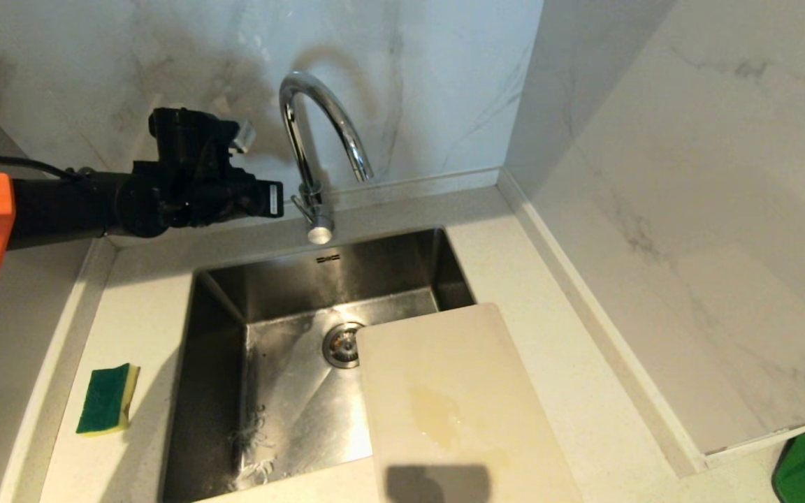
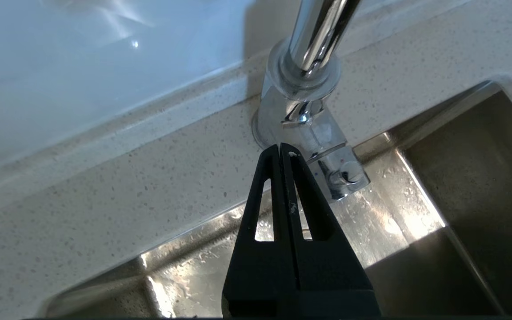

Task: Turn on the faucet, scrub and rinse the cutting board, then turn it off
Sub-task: Turn on the tap

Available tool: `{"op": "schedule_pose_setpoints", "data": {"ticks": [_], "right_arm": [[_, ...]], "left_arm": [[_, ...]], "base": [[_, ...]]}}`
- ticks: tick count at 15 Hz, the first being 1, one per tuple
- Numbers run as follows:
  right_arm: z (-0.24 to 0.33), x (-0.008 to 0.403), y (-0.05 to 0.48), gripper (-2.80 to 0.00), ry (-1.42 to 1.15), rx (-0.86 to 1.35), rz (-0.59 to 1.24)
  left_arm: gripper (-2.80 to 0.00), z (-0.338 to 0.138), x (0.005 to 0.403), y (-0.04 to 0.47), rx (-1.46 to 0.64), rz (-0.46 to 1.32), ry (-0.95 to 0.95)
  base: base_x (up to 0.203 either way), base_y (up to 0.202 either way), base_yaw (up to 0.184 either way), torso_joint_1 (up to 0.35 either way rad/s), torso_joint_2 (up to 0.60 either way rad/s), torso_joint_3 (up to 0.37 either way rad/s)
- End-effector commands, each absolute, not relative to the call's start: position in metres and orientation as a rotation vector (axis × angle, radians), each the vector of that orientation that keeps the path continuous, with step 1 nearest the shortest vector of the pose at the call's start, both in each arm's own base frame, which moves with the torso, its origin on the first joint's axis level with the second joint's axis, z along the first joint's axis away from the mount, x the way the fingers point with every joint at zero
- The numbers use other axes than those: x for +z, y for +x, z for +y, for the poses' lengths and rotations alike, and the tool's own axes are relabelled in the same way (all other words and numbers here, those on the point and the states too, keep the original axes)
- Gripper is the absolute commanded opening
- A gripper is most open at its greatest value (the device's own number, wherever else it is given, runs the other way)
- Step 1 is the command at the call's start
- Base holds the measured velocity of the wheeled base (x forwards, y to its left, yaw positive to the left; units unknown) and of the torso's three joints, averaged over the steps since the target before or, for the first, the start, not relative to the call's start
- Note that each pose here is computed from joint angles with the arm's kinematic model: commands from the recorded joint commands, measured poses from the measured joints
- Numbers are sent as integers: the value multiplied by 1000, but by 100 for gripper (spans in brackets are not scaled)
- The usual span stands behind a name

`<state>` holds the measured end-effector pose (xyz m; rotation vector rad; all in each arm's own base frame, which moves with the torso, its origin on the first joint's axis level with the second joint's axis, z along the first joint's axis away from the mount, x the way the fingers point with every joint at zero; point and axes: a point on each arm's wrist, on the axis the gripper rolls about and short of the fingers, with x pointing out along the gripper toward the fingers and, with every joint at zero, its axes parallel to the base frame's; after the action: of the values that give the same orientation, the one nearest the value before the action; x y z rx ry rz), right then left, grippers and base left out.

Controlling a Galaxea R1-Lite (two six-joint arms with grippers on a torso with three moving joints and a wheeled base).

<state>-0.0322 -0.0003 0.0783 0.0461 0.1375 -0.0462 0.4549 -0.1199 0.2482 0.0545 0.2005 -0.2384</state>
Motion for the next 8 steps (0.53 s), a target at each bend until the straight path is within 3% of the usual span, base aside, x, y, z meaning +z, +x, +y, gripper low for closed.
{"op": "schedule_pose_setpoints", "data": {"ticks": [1, 8], "right_arm": [[0, 78, -32, -280, 46, -46, 139], [0, 78, -32, -280, 46, -46, 139]], "left_arm": [[-280, -118, 255, 452, -237, 184, 54], [-280, -119, 260, 451, -250, 174, 10]], "base": [[0, 0, 0, 0, 0, 0], [0, 0, 0, 0, 0, 0]]}}
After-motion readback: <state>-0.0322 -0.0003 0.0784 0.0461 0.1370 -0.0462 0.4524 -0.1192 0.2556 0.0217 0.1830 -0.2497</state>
